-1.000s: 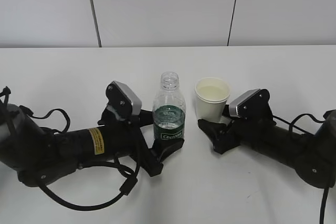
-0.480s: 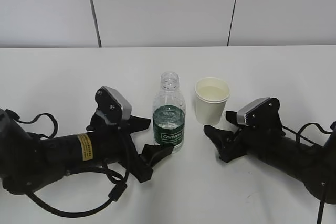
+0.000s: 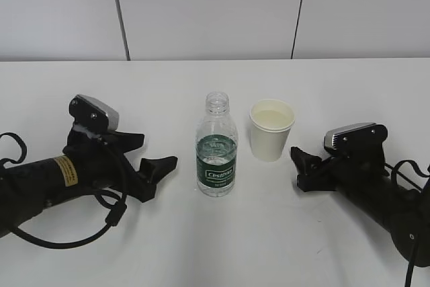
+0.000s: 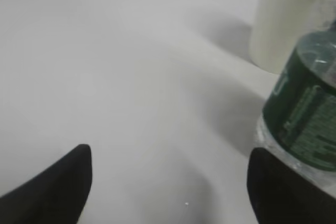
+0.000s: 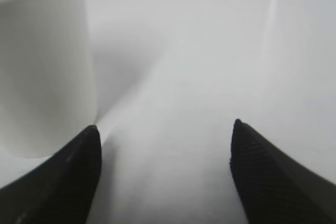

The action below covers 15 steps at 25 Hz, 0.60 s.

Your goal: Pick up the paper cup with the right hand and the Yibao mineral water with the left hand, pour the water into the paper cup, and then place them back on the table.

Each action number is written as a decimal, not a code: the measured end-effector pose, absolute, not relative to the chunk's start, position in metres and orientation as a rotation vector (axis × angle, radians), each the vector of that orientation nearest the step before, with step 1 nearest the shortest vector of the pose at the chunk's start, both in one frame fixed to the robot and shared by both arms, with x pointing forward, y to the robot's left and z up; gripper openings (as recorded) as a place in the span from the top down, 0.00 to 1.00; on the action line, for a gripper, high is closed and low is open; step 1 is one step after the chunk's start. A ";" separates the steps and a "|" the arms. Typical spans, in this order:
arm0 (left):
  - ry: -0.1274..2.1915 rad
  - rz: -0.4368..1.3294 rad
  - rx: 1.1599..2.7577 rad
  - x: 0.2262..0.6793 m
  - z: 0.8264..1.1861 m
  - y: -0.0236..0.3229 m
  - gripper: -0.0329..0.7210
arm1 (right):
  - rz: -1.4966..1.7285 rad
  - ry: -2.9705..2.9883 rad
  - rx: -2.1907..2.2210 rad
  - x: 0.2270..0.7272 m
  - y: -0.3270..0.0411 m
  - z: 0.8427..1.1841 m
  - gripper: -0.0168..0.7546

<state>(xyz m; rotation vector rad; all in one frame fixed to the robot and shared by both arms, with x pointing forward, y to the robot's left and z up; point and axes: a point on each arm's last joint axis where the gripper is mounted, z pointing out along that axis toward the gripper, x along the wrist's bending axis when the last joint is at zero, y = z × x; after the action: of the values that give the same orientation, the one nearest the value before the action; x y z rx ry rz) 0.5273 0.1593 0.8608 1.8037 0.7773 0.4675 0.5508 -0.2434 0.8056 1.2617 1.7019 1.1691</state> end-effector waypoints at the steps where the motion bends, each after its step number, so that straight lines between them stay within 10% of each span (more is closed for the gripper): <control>1: 0.796 0.479 1.796 0.529 0.861 0.163 0.22 | 1.150 1.681 1.277 0.551 -0.246 0.806 0.21; 15: 1.097 0.718 1.699 0.551 0.860 0.208 0.24 | 0.959 1.416 1.458 0.558 -0.271 0.807 0.21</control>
<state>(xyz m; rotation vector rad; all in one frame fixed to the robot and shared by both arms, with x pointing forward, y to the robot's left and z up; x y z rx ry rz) 0.5507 0.2084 0.8597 1.6992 1.0974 0.7183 0.5584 -0.2714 0.8075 1.4576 1.4158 0.9590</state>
